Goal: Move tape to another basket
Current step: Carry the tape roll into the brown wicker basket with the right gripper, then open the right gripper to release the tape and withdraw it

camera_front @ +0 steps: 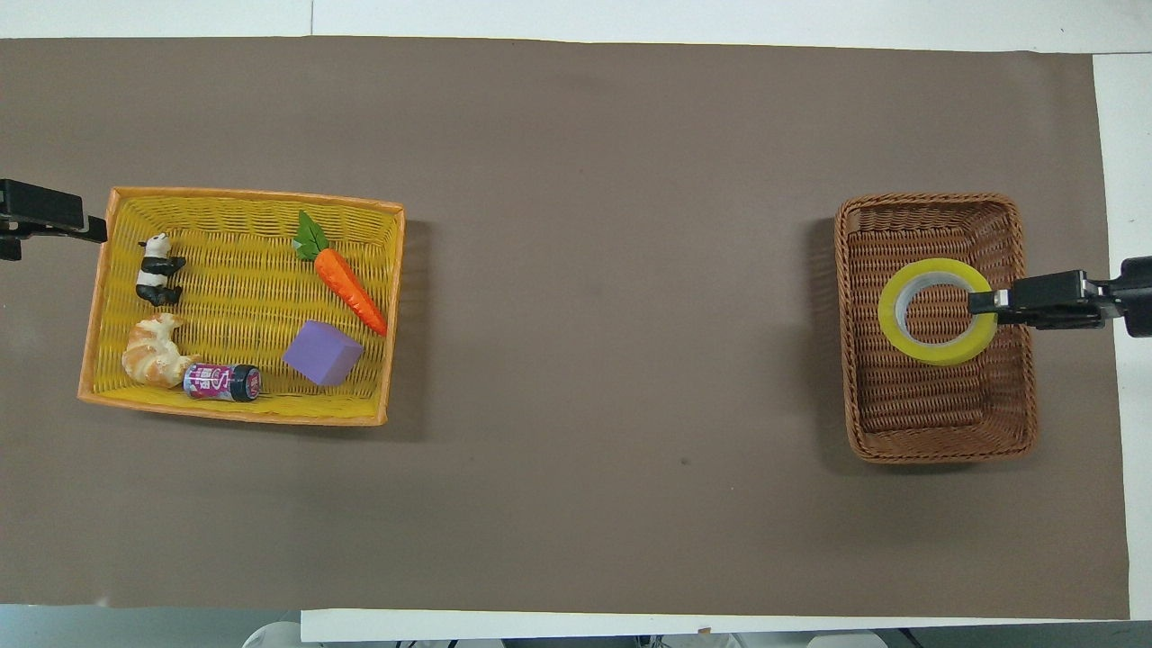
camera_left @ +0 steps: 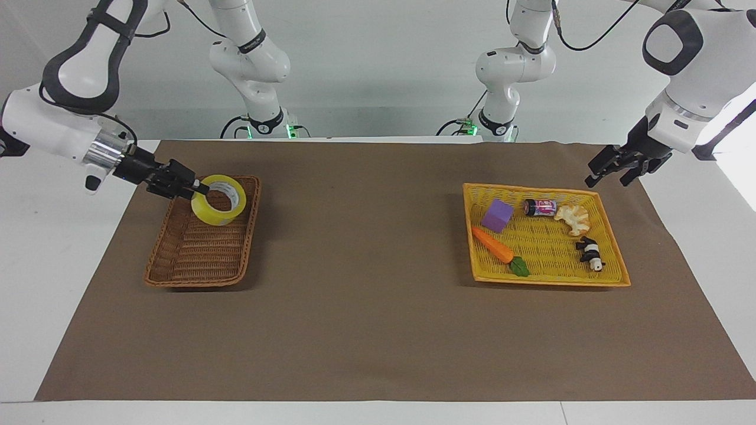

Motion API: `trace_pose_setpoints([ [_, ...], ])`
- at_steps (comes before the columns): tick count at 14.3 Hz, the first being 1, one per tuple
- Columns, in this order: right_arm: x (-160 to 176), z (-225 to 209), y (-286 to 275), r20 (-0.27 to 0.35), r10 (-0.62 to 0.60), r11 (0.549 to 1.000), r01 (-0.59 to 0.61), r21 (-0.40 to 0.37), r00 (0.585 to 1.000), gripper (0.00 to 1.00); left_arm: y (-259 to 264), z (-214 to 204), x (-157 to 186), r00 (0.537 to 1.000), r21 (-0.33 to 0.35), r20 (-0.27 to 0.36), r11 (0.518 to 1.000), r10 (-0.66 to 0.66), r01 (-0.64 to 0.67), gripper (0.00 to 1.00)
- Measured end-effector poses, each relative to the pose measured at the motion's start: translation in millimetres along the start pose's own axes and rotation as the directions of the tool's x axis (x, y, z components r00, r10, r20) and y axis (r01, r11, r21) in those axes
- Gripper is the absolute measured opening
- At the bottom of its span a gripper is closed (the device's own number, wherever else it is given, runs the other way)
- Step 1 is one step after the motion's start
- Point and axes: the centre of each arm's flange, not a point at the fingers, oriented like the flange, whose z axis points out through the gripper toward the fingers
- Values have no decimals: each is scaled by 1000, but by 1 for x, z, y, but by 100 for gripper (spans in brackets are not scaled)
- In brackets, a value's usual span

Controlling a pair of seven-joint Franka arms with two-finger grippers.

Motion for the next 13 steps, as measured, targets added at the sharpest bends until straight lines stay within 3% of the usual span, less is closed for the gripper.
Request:
trace_pose_setpoints([
  [4, -4, 28, 47, 39, -66, 998, 66, 9, 997, 55, -2, 1, 0, 1000, 64, 3, 998, 17, -18, 100],
  [7, -7, 48, 68, 97, -149, 988, 152, -27, 984, 55, -2, 1, 0, 1000, 67, 4, 998, 18, -18, 100],
  [13, -5, 56, 76, 110, -187, 980, 194, -52, 976, 55, -2, 1, 0, 1000, 68, 4, 998, 19, -19, 100],
])
